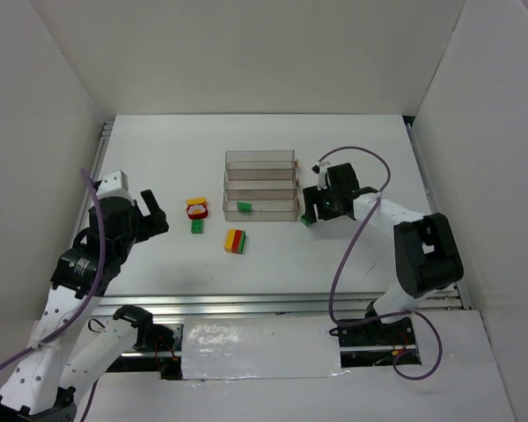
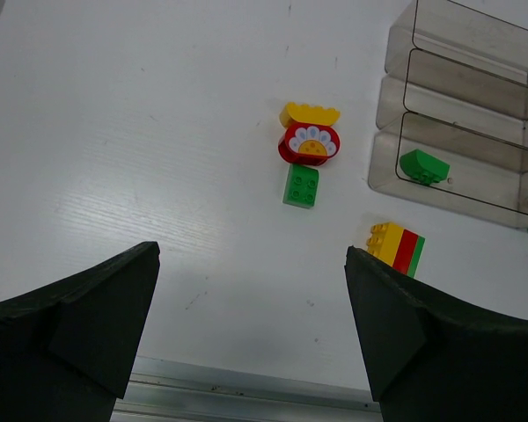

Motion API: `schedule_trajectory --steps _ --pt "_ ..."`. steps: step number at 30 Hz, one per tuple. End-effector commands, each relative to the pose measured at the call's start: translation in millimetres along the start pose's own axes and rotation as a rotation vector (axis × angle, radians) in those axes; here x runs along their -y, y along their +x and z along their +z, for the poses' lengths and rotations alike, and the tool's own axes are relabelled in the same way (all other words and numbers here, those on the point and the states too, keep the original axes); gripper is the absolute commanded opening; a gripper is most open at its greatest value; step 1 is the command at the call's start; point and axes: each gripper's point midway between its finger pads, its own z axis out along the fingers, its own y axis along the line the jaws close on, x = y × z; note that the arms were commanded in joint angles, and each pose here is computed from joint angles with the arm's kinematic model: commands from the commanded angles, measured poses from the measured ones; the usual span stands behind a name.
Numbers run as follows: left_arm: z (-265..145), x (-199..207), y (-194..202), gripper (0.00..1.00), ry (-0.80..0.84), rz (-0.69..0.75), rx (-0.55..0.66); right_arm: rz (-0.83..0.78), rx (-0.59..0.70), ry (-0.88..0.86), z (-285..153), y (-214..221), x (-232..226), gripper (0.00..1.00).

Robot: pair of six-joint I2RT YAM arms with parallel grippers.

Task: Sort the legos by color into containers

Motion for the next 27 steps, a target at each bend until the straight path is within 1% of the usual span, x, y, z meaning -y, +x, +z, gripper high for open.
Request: schedule_trajectory --steps 1,6,11,12,19,24,27 --pt "-0.9 2.8 -8.6 1.0 0.023 0.01 0.041 -0.008 -0.008 -0.047 0.5 -6.9 -10.7 0.73" --pt "-0.9 2.8 -8.6 1.0 0.023 0.01 0.041 -0.043 -0.046 -0.043 7.5 -0.6 -22.3 0.74" --pt "0.0 2.7 -7.6 1.0 0.02 0.012 0.036 -0.051 -0.053 -0.017 10.8 -3.7 -21.7 0.73" --pt "-0.2 3.0 -8.5 0.99 0.022 0.012 0.04 -0.048 -0.07 -0.007 12.6 -0.7 -19.6 0.74" --pt "1.0 2.9 -7.3 0.99 0.019 0.015 0.034 -0.047 -0.079 0.025 16.5 -6.4 -13.6 0.66" --pt "1.6 3.2 -6.8 1.0 0.019 0.016 0.03 -0.044 -0.115 0.03 18.4 -2.6 -13.1 0.63" --pt "1.7 3.1 -6.9 0.99 0.018 0.014 0.031 -0.047 -0.129 0.031 18.8 -1.7 -12.1 0.57"
